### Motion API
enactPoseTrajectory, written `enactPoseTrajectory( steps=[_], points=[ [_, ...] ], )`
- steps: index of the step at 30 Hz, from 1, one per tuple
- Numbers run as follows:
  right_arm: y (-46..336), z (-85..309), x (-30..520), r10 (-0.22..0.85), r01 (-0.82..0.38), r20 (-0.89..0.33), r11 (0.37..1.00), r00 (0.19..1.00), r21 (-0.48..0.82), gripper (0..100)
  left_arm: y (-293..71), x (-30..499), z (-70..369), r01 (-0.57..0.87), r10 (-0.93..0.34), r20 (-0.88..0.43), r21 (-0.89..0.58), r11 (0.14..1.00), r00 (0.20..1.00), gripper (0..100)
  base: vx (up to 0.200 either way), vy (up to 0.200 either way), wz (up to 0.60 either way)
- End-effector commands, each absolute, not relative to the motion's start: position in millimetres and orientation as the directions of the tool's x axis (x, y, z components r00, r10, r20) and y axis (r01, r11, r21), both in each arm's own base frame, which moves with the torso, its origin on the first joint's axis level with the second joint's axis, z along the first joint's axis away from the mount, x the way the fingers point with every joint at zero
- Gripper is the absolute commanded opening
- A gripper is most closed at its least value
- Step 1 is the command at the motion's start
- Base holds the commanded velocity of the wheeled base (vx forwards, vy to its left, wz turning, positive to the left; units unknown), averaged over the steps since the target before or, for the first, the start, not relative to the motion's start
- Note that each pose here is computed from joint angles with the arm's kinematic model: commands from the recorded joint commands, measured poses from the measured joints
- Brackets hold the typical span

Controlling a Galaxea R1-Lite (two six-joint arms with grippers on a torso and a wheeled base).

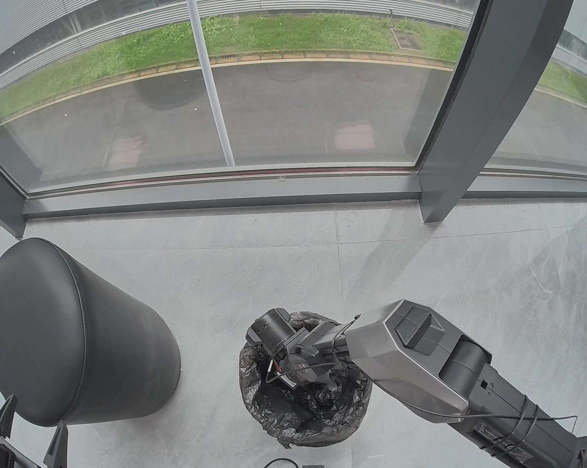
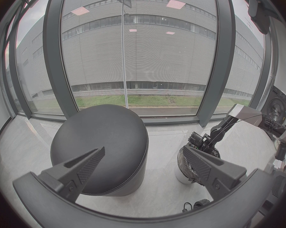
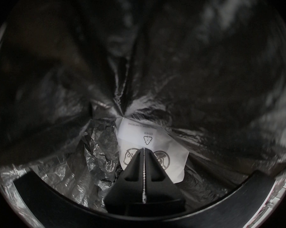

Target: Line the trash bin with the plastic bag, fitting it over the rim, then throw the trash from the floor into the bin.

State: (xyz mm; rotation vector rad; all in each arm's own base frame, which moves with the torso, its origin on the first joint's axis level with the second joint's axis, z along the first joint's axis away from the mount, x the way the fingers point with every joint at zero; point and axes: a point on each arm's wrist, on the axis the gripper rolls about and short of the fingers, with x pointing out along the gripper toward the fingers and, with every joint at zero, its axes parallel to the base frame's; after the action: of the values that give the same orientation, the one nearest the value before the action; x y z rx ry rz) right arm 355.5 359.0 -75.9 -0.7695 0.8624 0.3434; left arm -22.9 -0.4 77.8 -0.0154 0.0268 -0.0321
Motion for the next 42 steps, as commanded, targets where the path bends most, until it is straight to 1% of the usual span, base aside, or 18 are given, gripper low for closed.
enactPoseTrajectory(
  steps=[1,7,10,11,12,13,16,19,22,25,26,28,32,37,42],
  points=[
    [359,-79,355,-0.032,-0.563,-0.789,0.683,0.614,-0.466,0,0,-24,76,0.032,-0.032,-0.018,-0.017,0.999,0.999,100,0.000,0.000,0.00],
    [361,-66,352,-0.024,-0.566,-0.786,0.680,0.618,-0.465,0,0,-24,76,0.032,-0.032,-0.018,-0.016,0.999,0.999,100,0.000,0.000,0.00],
    [361,-55,342,-0.056,-0.588,-0.812,0.661,0.581,-0.466,0,0,-24,76,0.032,-0.032,-0.018,-0.016,0.999,0.999,100,0.000,0.000,0.00],
    [361,-55,342,-0.056,-0.588,-0.812,0.661,0.581,-0.466,0,0,-24,76,0.032,-0.032,-0.018,-0.016,0.999,0.999,100,0.000,0.000,0.00],
    [362,-45,332,-0.080,-0.604,-0.830,0.648,0.552,-0.464,0,0,-24,76,0.032,-0.032,-0.018,-0.017,0.999,0.999,100,0.000,0.000,0.00],
    [363,-42,327,-0.092,-0.613,-0.838,0.639,0.538,-0.464,0,0,-24,76,0.032,-0.032,-0.018,-0.016,0.999,0.999,100,0.000,0.000,0.00],
    [364,-40,318,-0.113,-0.630,-0.849,0.621,0.516,-0.466,0,0,-24,76,0.032,-0.032,-0.018,-0.017,0.999,0.999,100,0.000,0.000,0.00],
    [364,-43,315,-0.132,-0.632,-0.852,0.616,0.506,-0.470,0,0,-24,76,0.032,-0.032,-0.018,-0.016,0.999,0.999,100,0.000,0.000,0.00],
    [366,-48,309,-0.147,-0.638,-0.858,0.610,0.492,-0.470,0,0,-24,76,0.032,-0.032,-0.018,-0.017,0.999,0.999,100,0.000,0.000,0.00],
    [365,-67,307,-0.173,-0.648,-0.864,0.596,0.473,-0.474,0,0,-24,76,0.032,-0.032,-0.018,-0.017,0.999,0.999,100,0.000,0.000,0.00],
    [364,-67,307,-0.174,-0.649,-0.864,0.595,0.472,-0.474,0,0,-24,76,0.032,-0.032,-0.018,-0.016,0.999,0.999,100,0.000,0.000,0.00],
    [362,-85,306,-0.195,-0.657,-0.869,0.585,0.455,-0.476,0,0,-24,76,0.032,-0.032,-0.018,-0.016,0.999,0.999,100,0.000,0.000,0.00],
    [358,-98,309,-0.211,-0.656,-0.871,0.586,0.444,-0.476,0,0,-24,76,0.032,-0.032,-0.018,-0.017,0.999,0.999,100,0.000,0.000,0.00],
    [350,-114,321,-0.207,-0.633,-0.867,0.611,0.452,-0.476,0,0,-24,76,0.032,-0.032,-0.018,-0.017,0.999,0.999,100,0.000,0.000,0.00],
    [344,-117,332,-0.200,-0.611,-0.864,0.634,0.463,-0.474,0,0,-24,76,0.032,-0.032,-0.018,-0.016,0.999,0.999,100,0.000,0.000,0.00]
  ],
)
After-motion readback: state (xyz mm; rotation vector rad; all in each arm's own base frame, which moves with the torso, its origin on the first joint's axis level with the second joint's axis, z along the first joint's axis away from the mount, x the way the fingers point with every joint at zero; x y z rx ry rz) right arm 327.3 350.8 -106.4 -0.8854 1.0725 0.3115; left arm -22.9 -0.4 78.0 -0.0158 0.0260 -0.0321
